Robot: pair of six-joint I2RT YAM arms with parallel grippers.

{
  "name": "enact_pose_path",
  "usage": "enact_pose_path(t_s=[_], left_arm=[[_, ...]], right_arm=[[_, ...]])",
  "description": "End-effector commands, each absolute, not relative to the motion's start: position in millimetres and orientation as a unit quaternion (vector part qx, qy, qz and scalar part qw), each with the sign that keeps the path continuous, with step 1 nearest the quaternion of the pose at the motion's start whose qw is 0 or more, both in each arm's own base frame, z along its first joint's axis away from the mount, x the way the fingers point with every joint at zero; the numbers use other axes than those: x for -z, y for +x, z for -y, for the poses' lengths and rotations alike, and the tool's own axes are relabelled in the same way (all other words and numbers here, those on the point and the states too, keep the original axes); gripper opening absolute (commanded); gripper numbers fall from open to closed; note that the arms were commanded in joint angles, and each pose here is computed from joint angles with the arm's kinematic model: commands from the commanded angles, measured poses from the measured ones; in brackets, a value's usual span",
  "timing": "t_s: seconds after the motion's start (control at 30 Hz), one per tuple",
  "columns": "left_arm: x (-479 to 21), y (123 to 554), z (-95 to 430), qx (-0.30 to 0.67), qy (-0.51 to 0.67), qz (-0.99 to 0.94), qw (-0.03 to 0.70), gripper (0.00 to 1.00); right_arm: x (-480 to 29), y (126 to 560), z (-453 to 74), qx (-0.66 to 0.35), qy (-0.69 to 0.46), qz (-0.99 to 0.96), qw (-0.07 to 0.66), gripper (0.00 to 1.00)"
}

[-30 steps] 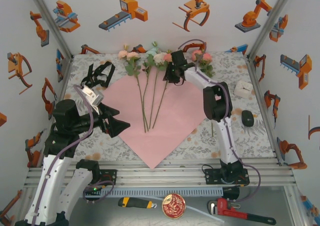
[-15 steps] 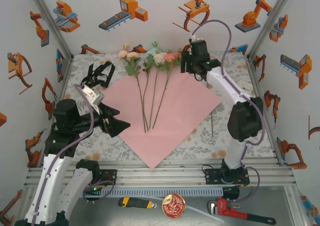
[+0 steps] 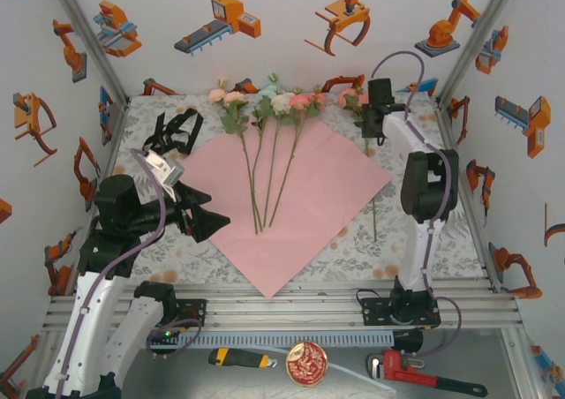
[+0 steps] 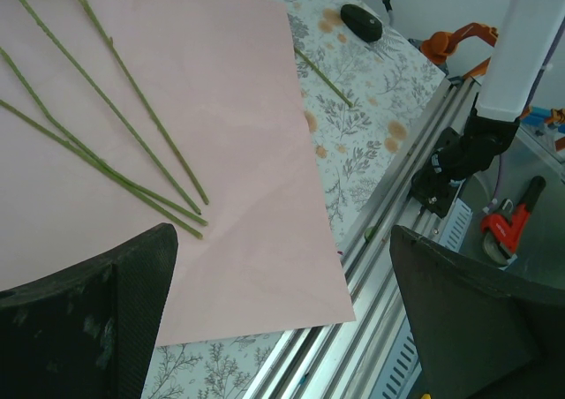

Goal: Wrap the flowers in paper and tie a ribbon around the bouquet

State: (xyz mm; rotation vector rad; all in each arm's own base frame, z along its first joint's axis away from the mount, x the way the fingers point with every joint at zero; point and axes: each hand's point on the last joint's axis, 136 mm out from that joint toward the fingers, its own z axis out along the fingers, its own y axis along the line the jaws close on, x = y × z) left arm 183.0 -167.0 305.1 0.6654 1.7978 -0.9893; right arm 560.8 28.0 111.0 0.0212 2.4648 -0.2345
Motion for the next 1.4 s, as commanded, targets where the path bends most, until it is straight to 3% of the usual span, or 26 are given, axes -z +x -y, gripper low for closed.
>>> enact_pose_path(t_s=[0.0, 0.37, 1.0, 1.17, 1.37], left_arm=[[-305, 182, 166, 0.399, 0.277, -0.732, 0.477, 0.97], [-303, 184, 166, 0.399, 0.275, -0.735, 0.474, 0.97], [-304, 184, 165, 0.400, 0.274, -0.734, 0.475, 0.97], [-304, 183, 165, 0.399, 0.275, -0.734, 0.476, 0.97], [-305, 183, 165, 0.400, 0.275, -0.733, 0.477, 0.97]], right_arm=[[-102, 563, -35, 0.066, 0.003, -0.953, 0.295, 0.43], [-50, 574, -48, 0.035, 0.003, -0.972, 0.234, 0.39], [-21, 568, -36, 0.019, 0.018, -0.988, 0.153, 0.26], [-41, 576, -27, 0.050, -0.002, -0.982, 0.181, 0.11], [-126, 587, 3, 0.152, -0.018, -0.952, 0.267, 0.04]])
